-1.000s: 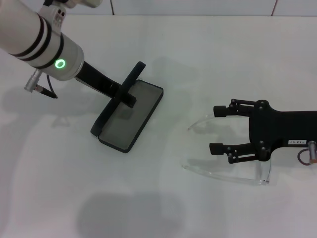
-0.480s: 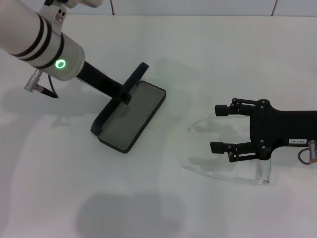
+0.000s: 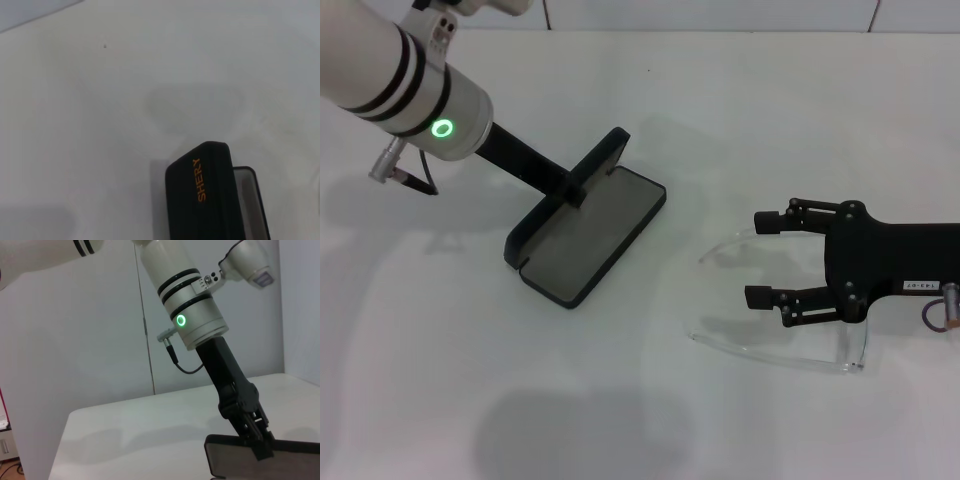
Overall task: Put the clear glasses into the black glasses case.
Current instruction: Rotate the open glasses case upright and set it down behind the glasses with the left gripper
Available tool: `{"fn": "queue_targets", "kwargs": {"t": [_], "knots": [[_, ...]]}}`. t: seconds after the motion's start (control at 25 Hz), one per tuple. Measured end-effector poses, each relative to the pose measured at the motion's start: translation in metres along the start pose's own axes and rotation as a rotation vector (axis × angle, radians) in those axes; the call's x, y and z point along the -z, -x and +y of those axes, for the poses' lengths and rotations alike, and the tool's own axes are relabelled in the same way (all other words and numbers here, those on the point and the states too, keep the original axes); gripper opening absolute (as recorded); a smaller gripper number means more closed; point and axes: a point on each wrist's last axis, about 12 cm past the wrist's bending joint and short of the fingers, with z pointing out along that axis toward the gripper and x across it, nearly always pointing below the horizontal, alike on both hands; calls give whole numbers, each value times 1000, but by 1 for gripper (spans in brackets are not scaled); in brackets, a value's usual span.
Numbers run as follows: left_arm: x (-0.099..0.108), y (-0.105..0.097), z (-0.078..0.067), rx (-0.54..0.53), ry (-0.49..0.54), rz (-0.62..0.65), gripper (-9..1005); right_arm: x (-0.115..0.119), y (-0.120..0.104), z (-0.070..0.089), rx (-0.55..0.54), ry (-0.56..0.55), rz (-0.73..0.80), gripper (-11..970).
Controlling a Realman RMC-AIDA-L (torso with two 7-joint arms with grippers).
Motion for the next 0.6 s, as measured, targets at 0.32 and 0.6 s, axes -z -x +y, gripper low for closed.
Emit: {"fn": "queue_targets", "kwargs": {"t": [0.32,0.6], "knots": [[13,13,-3,-94,35,-69,281,1,-1,-1,-4,-14,-1,856],[12,15,-6,-135,31,-60,132,5,-6,2,-19,-30,-4,856]]}}
